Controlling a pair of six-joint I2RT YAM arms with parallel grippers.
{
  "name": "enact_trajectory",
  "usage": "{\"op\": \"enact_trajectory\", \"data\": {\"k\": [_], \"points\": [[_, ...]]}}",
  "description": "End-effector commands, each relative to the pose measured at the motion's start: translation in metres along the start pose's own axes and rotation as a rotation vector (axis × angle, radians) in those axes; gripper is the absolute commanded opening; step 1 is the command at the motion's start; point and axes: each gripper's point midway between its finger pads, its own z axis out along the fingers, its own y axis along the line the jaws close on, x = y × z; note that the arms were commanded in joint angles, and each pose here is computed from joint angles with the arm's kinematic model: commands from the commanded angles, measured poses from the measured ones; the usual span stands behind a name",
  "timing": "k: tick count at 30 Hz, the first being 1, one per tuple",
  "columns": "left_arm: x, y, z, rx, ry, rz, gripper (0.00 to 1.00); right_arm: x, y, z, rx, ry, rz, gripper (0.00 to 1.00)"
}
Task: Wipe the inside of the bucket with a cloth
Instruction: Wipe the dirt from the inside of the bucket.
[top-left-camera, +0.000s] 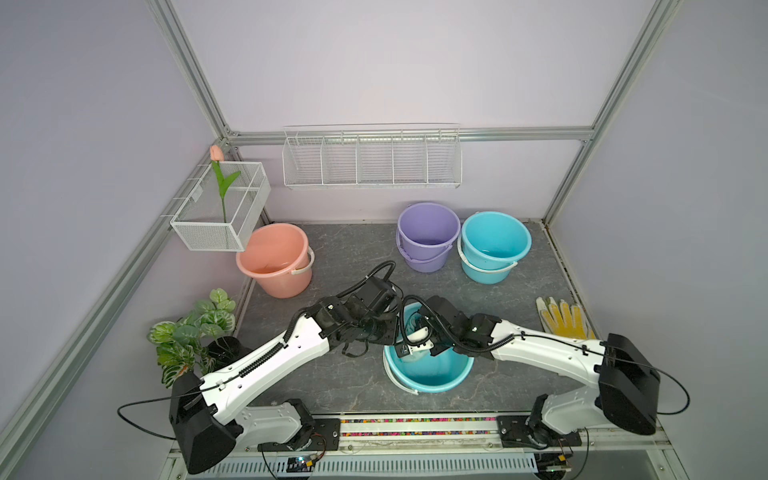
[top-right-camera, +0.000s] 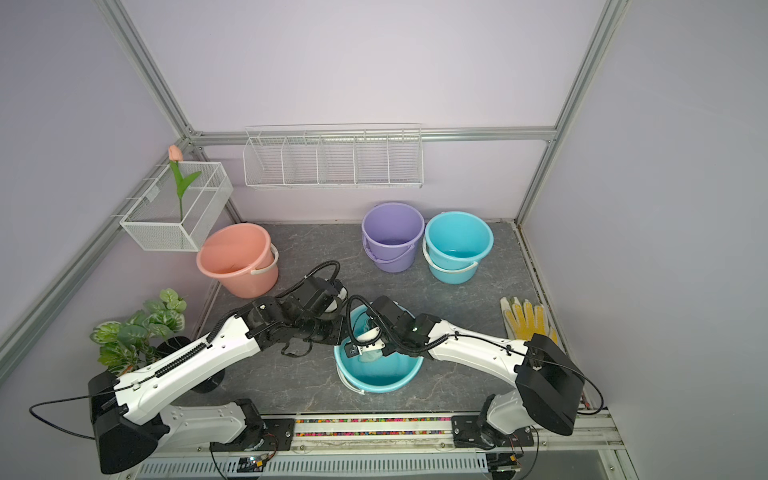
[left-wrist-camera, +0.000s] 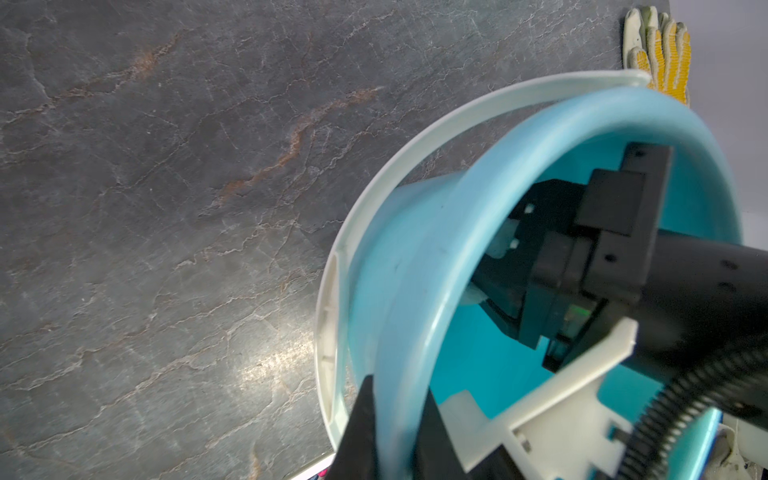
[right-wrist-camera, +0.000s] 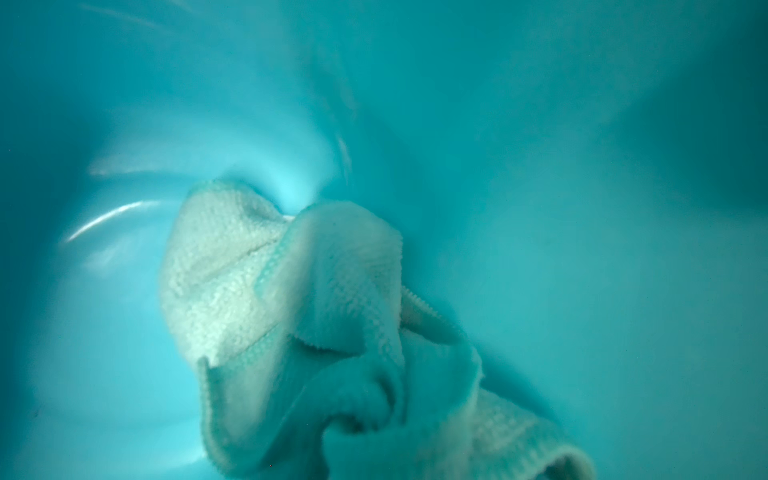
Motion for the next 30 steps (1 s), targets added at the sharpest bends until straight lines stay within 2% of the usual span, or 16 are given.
{"op": "enact_trajectory", "data": {"k": [1, 4, 9, 15, 19, 23, 26, 30], "points": [[-0.002, -0.001, -0.001, 0.0, -0.008, 0.016, 0.0, 0.013, 0.038, -0.018, -0.204, 0.071, -0.114, 0.07], [-0.001, 0.001, -0.001, -0.009, -0.003, 0.022, 0.0, 0.004, 0.058, -0.028, -0.323, 0.019, -0.1, 0.07], [0.002, 0.004, 0.002, -0.022, 0.003, 0.024, 0.0, -0.026, 0.077, -0.039, -0.447, -0.145, -0.004, 0.07], [0.002, 0.001, 0.009, -0.002, 0.009, 0.024, 0.0, -0.068, 0.076, -0.039, -0.497, -0.364, 0.104, 0.07], [0.002, -0.001, 0.012, 0.007, 0.018, 0.024, 0.0, -0.085, 0.061, -0.028, -0.404, -0.464, 0.129, 0.07], [0.003, -0.002, 0.013, 0.015, 0.023, 0.027, 0.0, -0.094, 0.035, -0.013, -0.231, -0.529, 0.137, 0.07], [0.004, -0.003, 0.015, 0.02, 0.029, 0.029, 0.0, -0.094, 0.011, -0.001, -0.086, -0.52, 0.131, 0.07], [0.006, -0.004, 0.018, 0.031, 0.036, 0.027, 0.0, -0.07, -0.005, 0.021, 0.092, -0.394, 0.1, 0.07]]}}
